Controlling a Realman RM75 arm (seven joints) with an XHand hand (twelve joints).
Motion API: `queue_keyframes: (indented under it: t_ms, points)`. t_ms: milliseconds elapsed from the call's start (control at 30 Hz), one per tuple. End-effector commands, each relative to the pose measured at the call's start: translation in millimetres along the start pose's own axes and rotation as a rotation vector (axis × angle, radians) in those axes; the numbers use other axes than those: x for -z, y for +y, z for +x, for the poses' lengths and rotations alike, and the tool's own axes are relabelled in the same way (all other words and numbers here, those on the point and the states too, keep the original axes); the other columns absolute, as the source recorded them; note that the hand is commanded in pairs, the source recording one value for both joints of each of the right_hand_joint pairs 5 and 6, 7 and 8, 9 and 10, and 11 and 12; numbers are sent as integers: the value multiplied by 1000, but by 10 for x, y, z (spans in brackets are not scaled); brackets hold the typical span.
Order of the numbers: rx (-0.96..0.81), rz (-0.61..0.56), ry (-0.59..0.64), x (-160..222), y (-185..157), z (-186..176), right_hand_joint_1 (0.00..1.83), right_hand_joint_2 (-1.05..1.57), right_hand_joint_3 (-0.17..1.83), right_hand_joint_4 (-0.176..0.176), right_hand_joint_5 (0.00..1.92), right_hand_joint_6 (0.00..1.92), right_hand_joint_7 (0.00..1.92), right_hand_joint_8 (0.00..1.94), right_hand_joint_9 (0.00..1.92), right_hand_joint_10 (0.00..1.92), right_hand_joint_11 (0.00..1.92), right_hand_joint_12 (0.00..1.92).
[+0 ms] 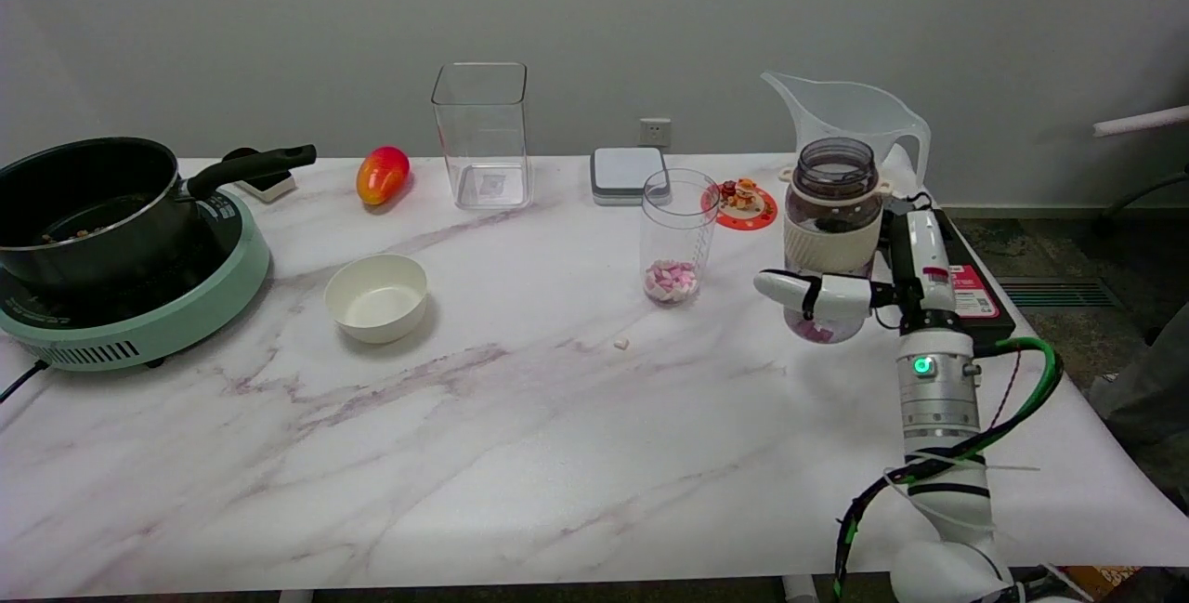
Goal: Place the bottle onto the table.
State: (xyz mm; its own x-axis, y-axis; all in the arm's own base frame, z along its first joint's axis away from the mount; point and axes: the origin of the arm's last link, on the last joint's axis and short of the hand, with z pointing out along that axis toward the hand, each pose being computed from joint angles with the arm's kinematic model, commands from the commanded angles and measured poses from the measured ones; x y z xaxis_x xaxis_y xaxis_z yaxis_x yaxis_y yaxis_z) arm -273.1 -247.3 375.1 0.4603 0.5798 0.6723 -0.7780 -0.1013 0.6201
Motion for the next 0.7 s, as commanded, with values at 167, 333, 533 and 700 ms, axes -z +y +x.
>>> queue_keyframes:
  t_ms: [167,333,533,700]
  points:
    - [-216,-60,-23,305,279,-180,1222,1571,266,0,1920,1920,1920,1920,1794,1794,1627,1627]
    - [-233,-46,-46,255,264,-246,1224,1571,264,0,1920,1920,1920,1920,1795,1795,1628,1628]
    - [-250,-34,-76,245,231,-374,1223,1571,264,0,1920,1920,1920,1920,1797,1797,1634,1634]
    - [-249,-17,-86,237,204,-426,1222,1571,263,0,1920,1920,1920,1920,1799,1799,1639,1639]
